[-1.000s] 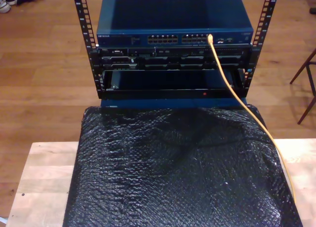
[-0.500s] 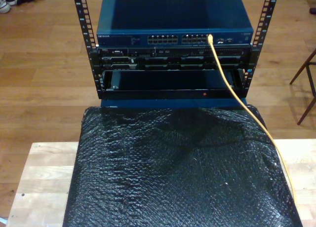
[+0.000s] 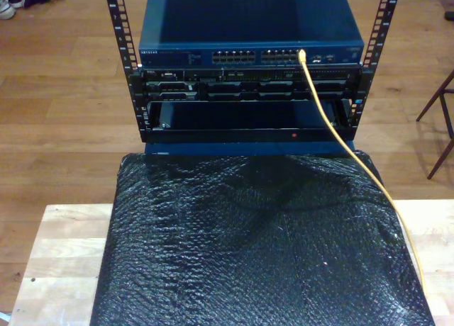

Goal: Grab the cable and plug it in

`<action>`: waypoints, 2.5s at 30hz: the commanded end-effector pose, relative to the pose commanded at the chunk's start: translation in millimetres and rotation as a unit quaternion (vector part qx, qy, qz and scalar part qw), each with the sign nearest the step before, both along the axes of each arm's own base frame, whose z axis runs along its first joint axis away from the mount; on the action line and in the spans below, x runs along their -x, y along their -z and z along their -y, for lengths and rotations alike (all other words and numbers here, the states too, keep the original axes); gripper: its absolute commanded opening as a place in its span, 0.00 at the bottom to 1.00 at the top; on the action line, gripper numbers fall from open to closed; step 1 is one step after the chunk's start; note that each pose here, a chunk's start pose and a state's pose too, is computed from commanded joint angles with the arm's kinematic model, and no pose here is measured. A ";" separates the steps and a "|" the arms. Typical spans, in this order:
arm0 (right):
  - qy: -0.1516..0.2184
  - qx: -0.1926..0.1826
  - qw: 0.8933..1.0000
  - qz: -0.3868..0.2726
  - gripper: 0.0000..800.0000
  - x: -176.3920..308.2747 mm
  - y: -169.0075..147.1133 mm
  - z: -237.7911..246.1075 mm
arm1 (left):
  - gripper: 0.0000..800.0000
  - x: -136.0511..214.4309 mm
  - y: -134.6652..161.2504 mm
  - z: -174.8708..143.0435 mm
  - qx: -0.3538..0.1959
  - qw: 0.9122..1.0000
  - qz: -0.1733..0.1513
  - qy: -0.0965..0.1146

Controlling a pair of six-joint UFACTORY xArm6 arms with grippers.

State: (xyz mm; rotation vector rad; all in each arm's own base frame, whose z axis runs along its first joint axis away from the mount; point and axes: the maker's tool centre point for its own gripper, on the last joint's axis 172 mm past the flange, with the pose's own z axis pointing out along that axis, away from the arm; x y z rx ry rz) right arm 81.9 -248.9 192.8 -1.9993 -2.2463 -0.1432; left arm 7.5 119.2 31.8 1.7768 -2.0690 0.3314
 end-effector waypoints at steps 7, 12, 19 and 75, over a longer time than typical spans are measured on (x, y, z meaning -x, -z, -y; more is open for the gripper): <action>-0.002 -0.026 1.000 -0.003 1.00 30.9 20.6 -11.6 | 1.00 0.0 0.0 0.0 0.000 1.000 0.000 0.000; 0.005 -0.044 0.999 -0.007 1.00 39.9 38.5 -30.8 | 1.00 0.0 0.0 0.0 0.000 1.000 0.000 0.000; -0.001 -0.064 0.998 -0.009 1.00 46.6 62.3 -57.3 | 1.00 0.0 0.0 0.0 0.000 1.000 0.000 0.000; 0.010 -0.025 1.000 0.001 1.00 57.4 169.0 -90.5 | 1.00 0.0 0.0 0.0 0.000 1.000 0.000 0.000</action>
